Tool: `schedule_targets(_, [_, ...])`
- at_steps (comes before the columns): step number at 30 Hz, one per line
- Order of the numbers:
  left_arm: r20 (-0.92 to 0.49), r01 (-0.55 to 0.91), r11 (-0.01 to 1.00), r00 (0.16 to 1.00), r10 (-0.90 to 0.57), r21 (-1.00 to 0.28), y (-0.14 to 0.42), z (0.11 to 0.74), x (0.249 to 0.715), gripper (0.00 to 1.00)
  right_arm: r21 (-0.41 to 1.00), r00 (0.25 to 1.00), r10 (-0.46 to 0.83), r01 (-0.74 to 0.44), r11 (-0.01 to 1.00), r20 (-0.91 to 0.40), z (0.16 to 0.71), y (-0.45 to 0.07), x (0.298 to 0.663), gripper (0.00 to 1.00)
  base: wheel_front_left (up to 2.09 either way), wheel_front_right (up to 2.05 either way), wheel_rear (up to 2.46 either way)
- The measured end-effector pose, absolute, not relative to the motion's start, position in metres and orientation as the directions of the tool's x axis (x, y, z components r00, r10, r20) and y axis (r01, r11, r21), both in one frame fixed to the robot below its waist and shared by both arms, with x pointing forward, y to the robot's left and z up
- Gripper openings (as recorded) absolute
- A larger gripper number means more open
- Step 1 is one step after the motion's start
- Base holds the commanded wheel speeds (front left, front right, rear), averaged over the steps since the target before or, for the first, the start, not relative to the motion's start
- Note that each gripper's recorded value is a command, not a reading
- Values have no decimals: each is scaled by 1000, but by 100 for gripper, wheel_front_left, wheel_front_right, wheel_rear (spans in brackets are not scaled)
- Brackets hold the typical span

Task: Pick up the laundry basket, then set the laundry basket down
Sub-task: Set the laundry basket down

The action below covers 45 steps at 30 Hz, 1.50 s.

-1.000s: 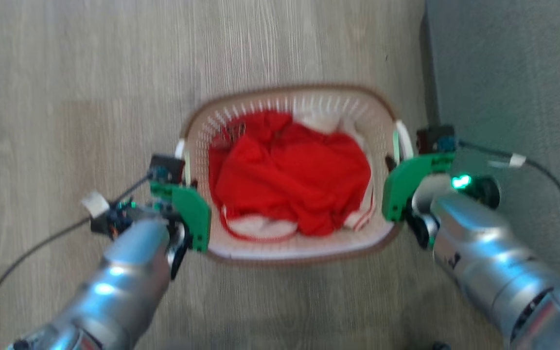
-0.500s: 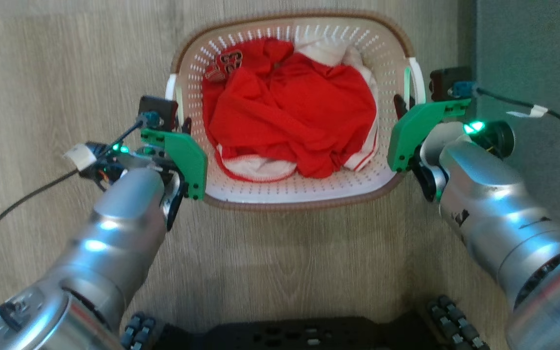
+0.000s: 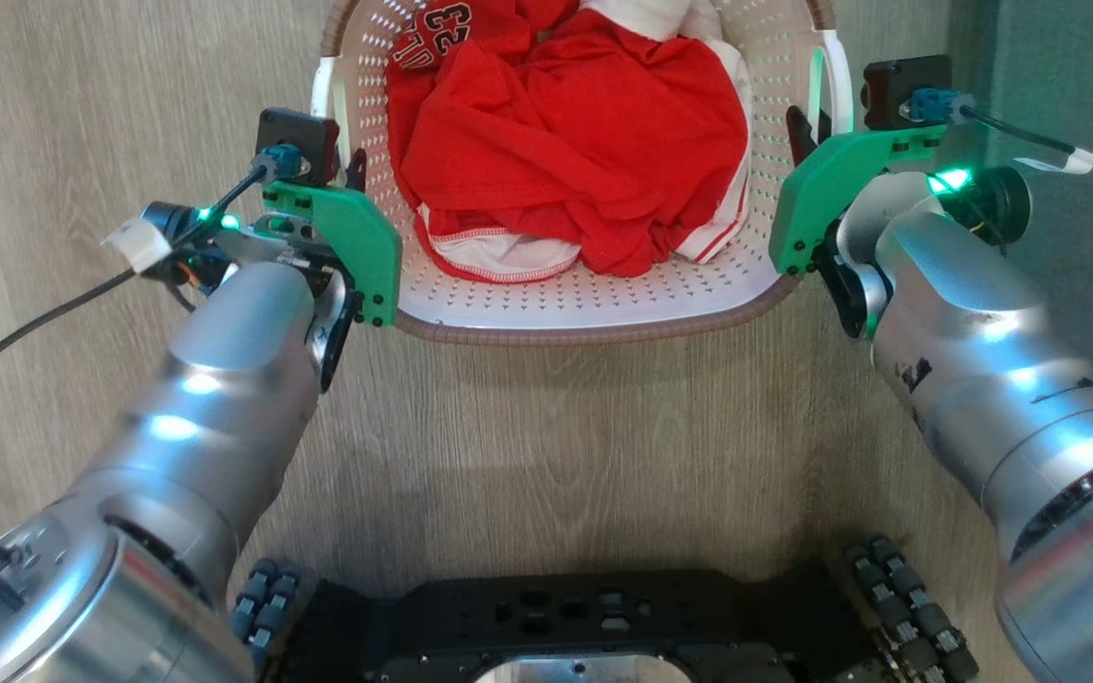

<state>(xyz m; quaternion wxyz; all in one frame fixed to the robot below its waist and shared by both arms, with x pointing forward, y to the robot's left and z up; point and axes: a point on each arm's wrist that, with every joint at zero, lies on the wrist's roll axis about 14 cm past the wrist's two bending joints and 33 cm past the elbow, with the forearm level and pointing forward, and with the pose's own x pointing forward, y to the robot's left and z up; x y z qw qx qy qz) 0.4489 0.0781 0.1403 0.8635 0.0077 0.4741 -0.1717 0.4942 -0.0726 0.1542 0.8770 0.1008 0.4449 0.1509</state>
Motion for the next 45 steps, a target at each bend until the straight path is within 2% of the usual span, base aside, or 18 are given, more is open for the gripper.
schedule_targets(25, [-818,297,945,505,-275,-135,83,126,462,0,306,564,356,-185,934,-745,134,-69,502,0,0,0,0])
schedule_targets(26, [-816,296,946,509,-274,-133,83,126,464,0,304,565,356,-188,934,-744,134,-69,503,10,0,0,0])
schedule_targets(27, [-816,295,946,510,-274,-133,83,127,464,0,304,566,356,-189,934,-744,134,-69,503,10,0,0,0])
schedule_targets(28, [-815,293,947,510,-273,-133,83,127,464,0,303,567,356,-188,934,-743,134,-69,503,15,0,0,0])
schedule_targets(29, [-815,290,948,513,-269,-130,84,127,465,3,301,566,356,-192,934,-744,135,-70,503,22,0,0,0])
schedule_targets(30, [-815,286,950,517,-261,-123,85,127,466,24,298,567,356,-197,934,-743,135,-70,504,30,0,0,0])
schedule_targets(31, [-816,282,952,520,-254,-116,86,128,467,38,297,570,356,-197,934,-741,136,-70,505,39,0,0,0])
schedule_targets(32, [-816,279,954,522,-248,-111,87,128,467,61,296,573,355,-197,935,-739,137,-71,507,47,0,0,0])
schedule_targets(33, [-815,276,955,524,-246,-110,87,129,468,95,294,577,354,-199,935,-736,138,-71,509,65,0,0,0])
schedule_targets(34, [-815,276,955,524,-246,-110,87,129,468,100,294,577,354,-199,935,-736,138,-71,509,89,0,0,0])
schedule_targets(35, [-814,272,956,527,-243,-110,88,129,469,100,292,581,353,-201,935,-733,140,-71,511,100,0,0,0])
schedule_targets(45, [-777,240,965,586,-228,-102,90,147,488,100,279,628,350,-213,936,-695,161,-74,528,100,0,0,0])
